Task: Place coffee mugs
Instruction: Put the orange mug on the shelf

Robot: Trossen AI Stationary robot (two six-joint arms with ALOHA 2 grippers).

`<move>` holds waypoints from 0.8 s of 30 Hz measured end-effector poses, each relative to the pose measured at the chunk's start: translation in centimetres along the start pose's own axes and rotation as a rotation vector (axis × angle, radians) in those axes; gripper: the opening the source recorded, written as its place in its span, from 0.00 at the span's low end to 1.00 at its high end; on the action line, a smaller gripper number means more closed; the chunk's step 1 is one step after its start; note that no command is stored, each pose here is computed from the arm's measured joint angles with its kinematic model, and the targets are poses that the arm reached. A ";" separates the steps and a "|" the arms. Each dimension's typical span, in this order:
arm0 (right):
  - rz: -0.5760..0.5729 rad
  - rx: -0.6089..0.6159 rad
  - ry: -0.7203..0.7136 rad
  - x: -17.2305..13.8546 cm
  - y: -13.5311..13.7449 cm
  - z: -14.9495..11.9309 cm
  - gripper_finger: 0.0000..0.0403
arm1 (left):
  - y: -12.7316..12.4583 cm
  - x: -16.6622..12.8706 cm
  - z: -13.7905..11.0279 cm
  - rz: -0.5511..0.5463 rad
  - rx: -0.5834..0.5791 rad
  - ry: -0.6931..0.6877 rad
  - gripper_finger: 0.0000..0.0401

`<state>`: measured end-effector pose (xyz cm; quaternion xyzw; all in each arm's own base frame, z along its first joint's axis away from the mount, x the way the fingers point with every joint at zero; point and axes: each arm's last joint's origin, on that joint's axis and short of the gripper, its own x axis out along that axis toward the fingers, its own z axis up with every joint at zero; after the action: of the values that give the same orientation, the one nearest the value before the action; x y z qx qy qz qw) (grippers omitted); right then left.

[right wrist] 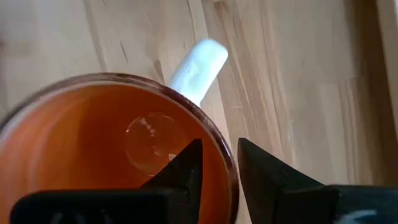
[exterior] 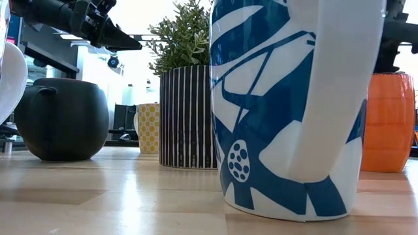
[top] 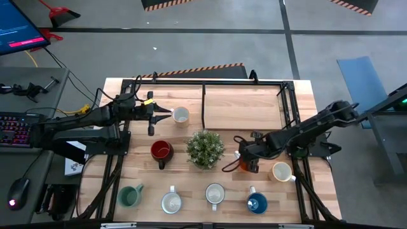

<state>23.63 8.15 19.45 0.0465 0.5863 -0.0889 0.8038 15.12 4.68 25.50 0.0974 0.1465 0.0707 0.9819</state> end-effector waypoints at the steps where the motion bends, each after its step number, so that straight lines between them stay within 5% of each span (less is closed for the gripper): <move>1: -0.003 -0.001 0.006 0.3 0.1 0.1 0.20 | 0.0 0.0 0.0 0.000 0.000 0.000 0.17; 9: -0.023 0.040 0.024 1.5 0.4 0.2 0.19 | 0.0 0.0 0.0 0.000 0.000 0.000 0.17; 15: -0.006 0.050 0.024 1.4 0.5 0.3 0.03 | 0.0 0.0 0.0 0.000 -0.001 0.000 0.17; 24: -0.052 0.035 0.042 0.6 0.4 0.6 0.01 | 0.0 0.0 0.0 -0.001 -0.002 0.004 0.17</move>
<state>24.41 8.34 19.02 0.0472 0.6026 -0.1193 0.7877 15.12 4.68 25.46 0.0964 0.1484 0.0705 0.9817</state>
